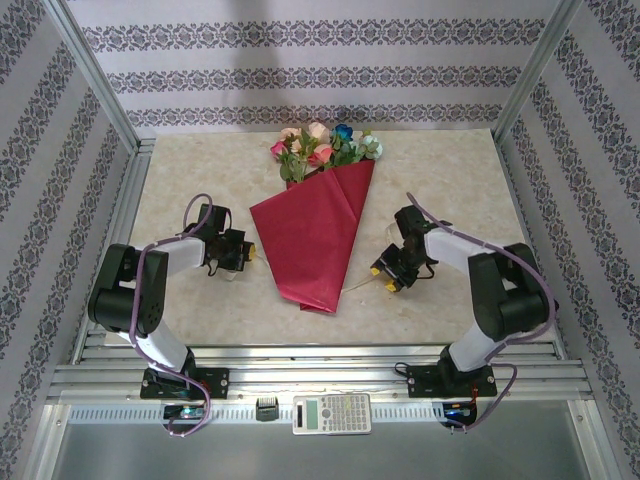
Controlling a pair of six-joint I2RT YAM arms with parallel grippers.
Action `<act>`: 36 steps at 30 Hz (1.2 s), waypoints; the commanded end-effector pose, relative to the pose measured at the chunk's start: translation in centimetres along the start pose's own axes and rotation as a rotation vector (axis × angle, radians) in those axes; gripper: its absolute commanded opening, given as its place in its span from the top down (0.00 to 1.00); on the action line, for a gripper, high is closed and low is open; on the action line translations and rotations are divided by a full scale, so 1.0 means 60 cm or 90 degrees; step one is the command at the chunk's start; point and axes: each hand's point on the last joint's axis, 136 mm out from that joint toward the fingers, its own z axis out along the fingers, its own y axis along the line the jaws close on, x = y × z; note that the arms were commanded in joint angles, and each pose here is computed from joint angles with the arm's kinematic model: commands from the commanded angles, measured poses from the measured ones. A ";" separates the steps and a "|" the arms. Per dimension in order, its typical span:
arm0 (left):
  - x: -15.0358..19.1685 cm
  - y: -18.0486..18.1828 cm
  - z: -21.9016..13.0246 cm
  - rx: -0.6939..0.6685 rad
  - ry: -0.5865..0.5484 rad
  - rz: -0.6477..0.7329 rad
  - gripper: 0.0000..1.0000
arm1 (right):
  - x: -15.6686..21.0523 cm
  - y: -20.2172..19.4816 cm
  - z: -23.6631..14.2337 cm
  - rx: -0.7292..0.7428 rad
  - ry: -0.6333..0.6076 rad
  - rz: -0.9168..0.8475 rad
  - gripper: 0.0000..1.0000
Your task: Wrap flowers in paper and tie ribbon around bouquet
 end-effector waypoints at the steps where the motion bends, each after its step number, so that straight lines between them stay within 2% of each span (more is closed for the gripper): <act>1: -0.009 -0.025 -0.005 0.034 -0.015 0.013 1.00 | -0.045 0.017 0.016 -0.001 -0.037 0.041 0.61; 4: -0.007 -0.029 -0.003 0.038 -0.006 0.017 1.00 | -0.071 0.033 0.027 -0.013 -0.048 0.063 0.69; 8: -0.009 -0.037 -0.001 0.043 0.004 0.022 1.00 | -0.103 0.060 0.018 -0.026 -0.074 0.071 0.89; 11: -0.013 -0.050 0.004 0.051 0.014 0.031 1.00 | -0.131 0.085 0.001 -0.046 -0.100 0.075 1.00; 23: -0.048 -0.115 0.037 0.033 0.029 0.063 1.00 | -0.243 0.185 -0.056 -0.112 -0.158 0.084 1.00; 30: -0.051 -0.125 0.038 0.011 0.034 0.080 0.99 | -0.259 0.204 -0.063 -0.120 -0.146 0.077 1.00; 31: -0.049 -0.119 0.035 0.005 0.039 0.078 0.94 | -0.255 0.200 -0.060 -0.115 -0.141 0.077 1.00; 33: -0.044 -0.100 0.025 -0.019 0.042 0.070 0.72 | -0.248 0.189 -0.058 -0.106 -0.137 0.076 1.00; 35: -0.044 -0.087 0.000 -0.040 0.025 0.075 0.54 | -0.241 0.179 -0.062 -0.100 -0.140 0.071 0.88; 36: -0.047 -0.086 -0.018 -0.047 0.007 0.083 0.50 | -0.238 0.173 -0.066 -0.096 -0.145 0.069 0.83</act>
